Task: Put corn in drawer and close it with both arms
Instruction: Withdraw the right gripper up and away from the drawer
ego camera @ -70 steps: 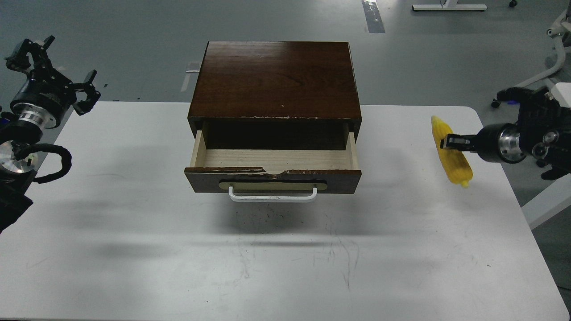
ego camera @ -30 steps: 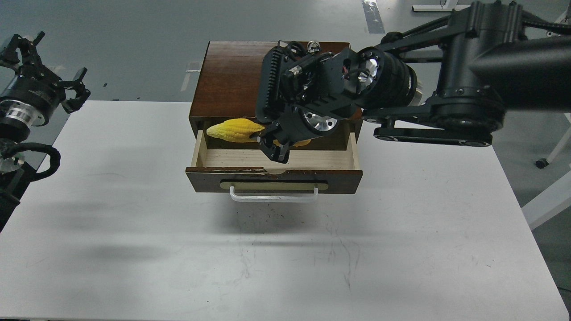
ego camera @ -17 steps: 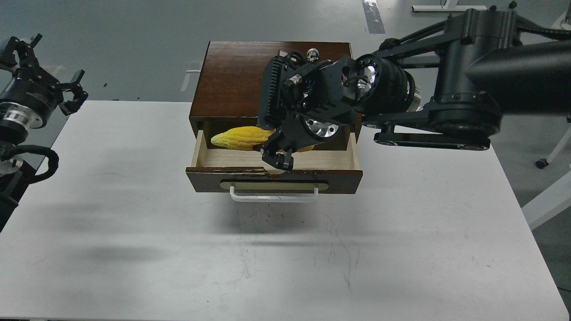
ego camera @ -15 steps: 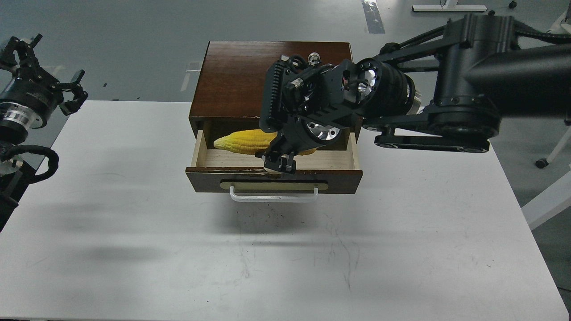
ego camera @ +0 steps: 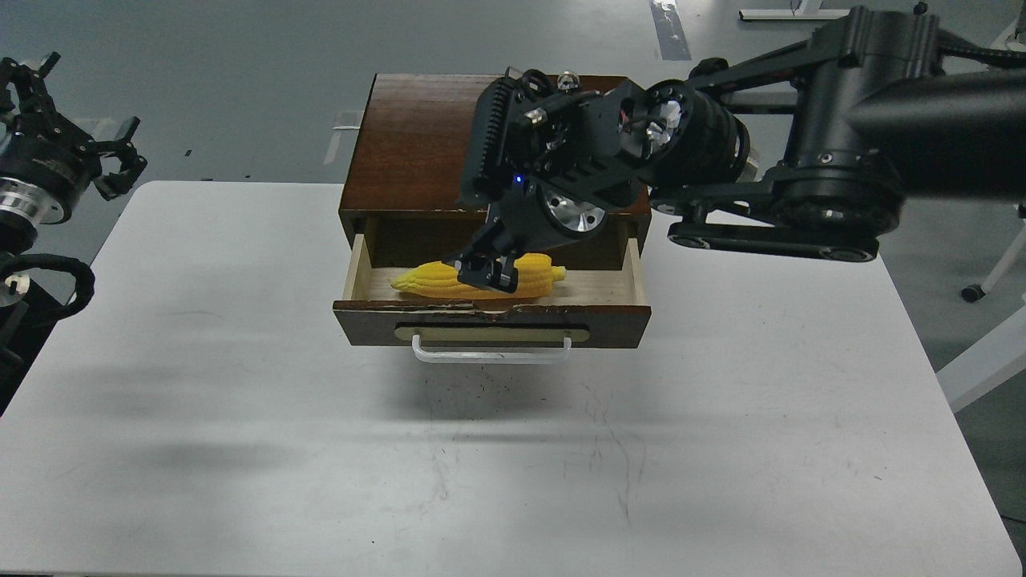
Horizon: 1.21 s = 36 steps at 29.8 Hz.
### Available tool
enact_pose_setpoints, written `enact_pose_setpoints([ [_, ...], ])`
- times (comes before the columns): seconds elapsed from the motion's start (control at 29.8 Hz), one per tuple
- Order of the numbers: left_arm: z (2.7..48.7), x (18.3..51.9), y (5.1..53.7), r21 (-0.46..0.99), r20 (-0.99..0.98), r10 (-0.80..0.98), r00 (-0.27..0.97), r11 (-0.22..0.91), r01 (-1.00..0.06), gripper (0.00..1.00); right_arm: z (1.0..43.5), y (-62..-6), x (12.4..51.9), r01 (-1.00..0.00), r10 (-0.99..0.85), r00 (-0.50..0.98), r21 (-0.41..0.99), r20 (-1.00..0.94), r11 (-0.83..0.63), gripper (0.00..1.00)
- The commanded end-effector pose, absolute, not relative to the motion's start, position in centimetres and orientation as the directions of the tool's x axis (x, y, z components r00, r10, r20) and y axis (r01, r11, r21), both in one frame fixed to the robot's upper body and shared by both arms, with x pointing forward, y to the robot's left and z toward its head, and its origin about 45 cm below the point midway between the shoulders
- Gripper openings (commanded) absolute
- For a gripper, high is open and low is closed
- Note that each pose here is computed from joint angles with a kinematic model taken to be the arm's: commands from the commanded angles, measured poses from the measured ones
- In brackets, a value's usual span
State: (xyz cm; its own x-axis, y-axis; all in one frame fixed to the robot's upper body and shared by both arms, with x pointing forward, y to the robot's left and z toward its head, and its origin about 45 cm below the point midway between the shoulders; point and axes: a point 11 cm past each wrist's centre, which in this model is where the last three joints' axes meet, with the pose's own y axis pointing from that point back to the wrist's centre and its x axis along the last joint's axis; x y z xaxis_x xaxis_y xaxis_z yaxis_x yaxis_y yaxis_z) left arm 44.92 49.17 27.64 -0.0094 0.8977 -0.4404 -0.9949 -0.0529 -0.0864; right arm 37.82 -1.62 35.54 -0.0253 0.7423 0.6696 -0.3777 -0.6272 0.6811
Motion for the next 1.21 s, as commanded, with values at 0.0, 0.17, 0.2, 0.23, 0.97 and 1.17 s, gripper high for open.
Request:
enact_pose_setpoints([
  [0.0, 30.0, 45.4, 49.7, -0.118, -0.411, 0.912, 0.007, -0.045, -0.992, 0.88, 40.5, -1.7, 39.7, -0.399, 0.496, 0.225, 0.544, 0.838, -0.738, 0.98],
  [0.17, 32.0, 46.2, 48.9, -0.140, -0.343, 0.938, 0.048, -0.001, -0.990, 0.87, 45.6, -3.2, 43.4, -0.487, 0.151, 0.434, 0.373, 0.888, -0.790, 1.00],
  [0.2, 32.5, 46.5, 48.6, -0.147, -0.330, 0.942, 0.059, 0.011, -0.989, 0.87, 46.1, -3.6, 43.9, -0.504, 0.116, 0.444, 0.355, 0.889, -0.788, 1.00],
  [0.23, 33.2, 47.0, 48.0, -0.155, -0.310, 0.948, 0.078, 0.031, -0.987, 0.87, 47.1, -4.3, 44.9, -0.533, 0.055, 0.453, 0.321, 0.890, -0.783, 1.00],
  [0.97, 44.4, 39.4, 24.0, 0.012, 0.627, 0.406, 0.665, 0.848, -0.529, 0.87, 42.5, -28.1, 50.2, -0.849, -0.842, 0.526, 0.011, 0.121, -0.529, 1.00],
  [1.17, 41.6, 36.1, 22.4, 0.211, 0.803, 0.113, 0.585, 0.864, -0.457, 0.85, 40.7, -30.4, 50.0, -0.877, -0.875, 0.480, -0.022, -0.059, -0.480, 1.00],
])
